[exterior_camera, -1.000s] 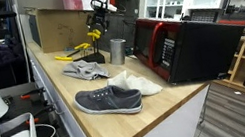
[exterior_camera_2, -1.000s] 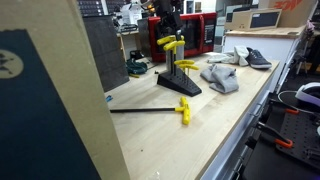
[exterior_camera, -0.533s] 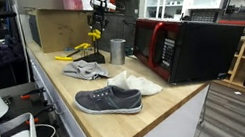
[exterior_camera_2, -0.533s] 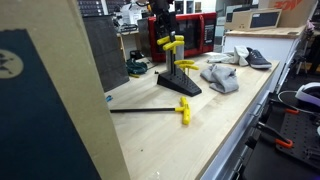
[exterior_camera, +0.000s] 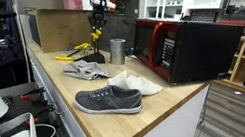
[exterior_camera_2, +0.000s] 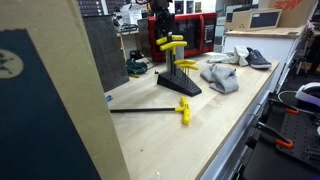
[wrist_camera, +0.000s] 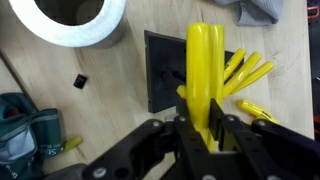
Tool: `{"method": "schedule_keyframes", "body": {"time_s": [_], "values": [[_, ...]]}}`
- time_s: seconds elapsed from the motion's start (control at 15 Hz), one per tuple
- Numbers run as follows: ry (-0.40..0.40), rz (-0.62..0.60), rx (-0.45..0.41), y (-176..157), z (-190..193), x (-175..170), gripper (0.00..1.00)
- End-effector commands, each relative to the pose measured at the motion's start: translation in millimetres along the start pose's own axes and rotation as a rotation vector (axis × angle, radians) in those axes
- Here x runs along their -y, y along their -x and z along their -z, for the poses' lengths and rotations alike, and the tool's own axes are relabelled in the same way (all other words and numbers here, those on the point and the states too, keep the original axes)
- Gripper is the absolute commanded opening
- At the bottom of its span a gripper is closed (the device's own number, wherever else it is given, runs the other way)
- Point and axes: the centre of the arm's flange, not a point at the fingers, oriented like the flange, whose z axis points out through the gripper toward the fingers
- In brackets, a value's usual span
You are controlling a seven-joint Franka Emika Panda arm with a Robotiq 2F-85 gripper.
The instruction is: Remove the largest tool on the rack and place it on the table
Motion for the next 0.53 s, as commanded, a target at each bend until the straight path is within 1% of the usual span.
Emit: {"method": "schedule_keyframes", "body": {"time_s": [0.0,0.47], "values": [[0.022,0.003,0.008,-3.6,12.1,10.8,0.06],[0.066,-0.015,-0.007,-12.3,37.5,34.4,0.06]]}}
